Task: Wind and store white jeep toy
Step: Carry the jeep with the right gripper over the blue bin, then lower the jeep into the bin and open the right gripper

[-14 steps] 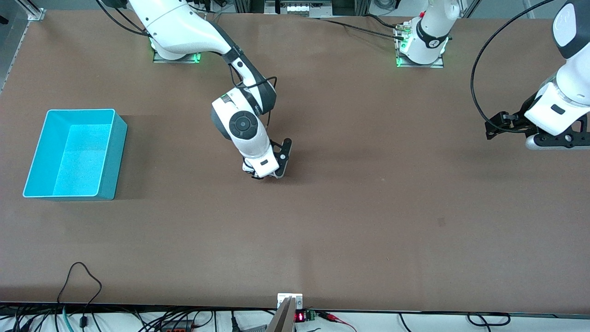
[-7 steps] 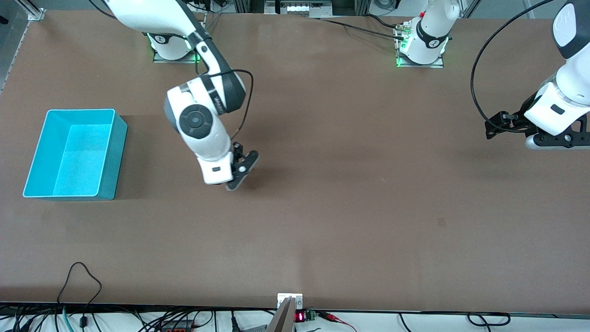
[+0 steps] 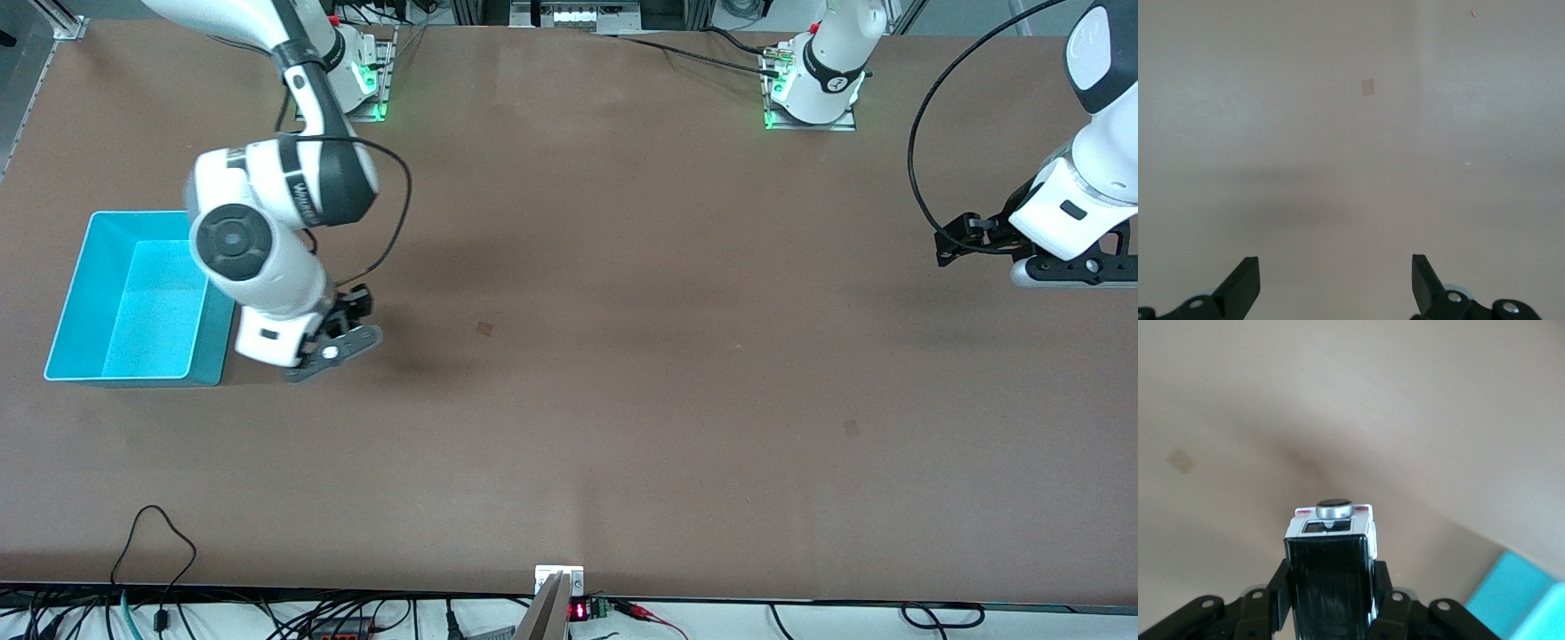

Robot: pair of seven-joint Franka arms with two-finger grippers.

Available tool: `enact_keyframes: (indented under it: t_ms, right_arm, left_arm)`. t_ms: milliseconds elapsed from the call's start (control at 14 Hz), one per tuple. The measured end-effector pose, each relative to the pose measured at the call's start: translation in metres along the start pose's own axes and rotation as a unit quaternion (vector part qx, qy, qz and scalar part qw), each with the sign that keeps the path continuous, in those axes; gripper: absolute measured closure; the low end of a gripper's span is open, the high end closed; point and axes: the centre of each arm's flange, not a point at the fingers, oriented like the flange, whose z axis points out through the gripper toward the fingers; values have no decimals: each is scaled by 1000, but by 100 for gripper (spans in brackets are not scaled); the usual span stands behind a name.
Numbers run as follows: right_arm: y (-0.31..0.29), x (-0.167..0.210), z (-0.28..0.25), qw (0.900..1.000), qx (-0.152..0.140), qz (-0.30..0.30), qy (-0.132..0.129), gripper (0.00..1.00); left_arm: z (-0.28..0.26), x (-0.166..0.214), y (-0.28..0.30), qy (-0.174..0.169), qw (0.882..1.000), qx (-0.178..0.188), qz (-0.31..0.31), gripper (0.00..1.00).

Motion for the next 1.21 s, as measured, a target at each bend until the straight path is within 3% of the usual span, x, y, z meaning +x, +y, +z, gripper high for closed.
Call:
enact_keyframes:
  t_ms: [286,643,786,1214]
  right_arm:
    - [72,-29,-4,997,-7,74,-11,48]
    - [172,-95,27,985,14,167,-28,48]
    - [208,-126,46,980,21,196,-25,48]
    - [269,-225,137,977,28,211,-3,48]
  left_arm:
    - [0,0,0,-1,1000,0,0,0]
    - [0,0,0,-1,1000,0,0,0]
    - [0,0,0,-1,1000,0,3,0]
    - [1,-1,-1,-6,1000,0,17,0]
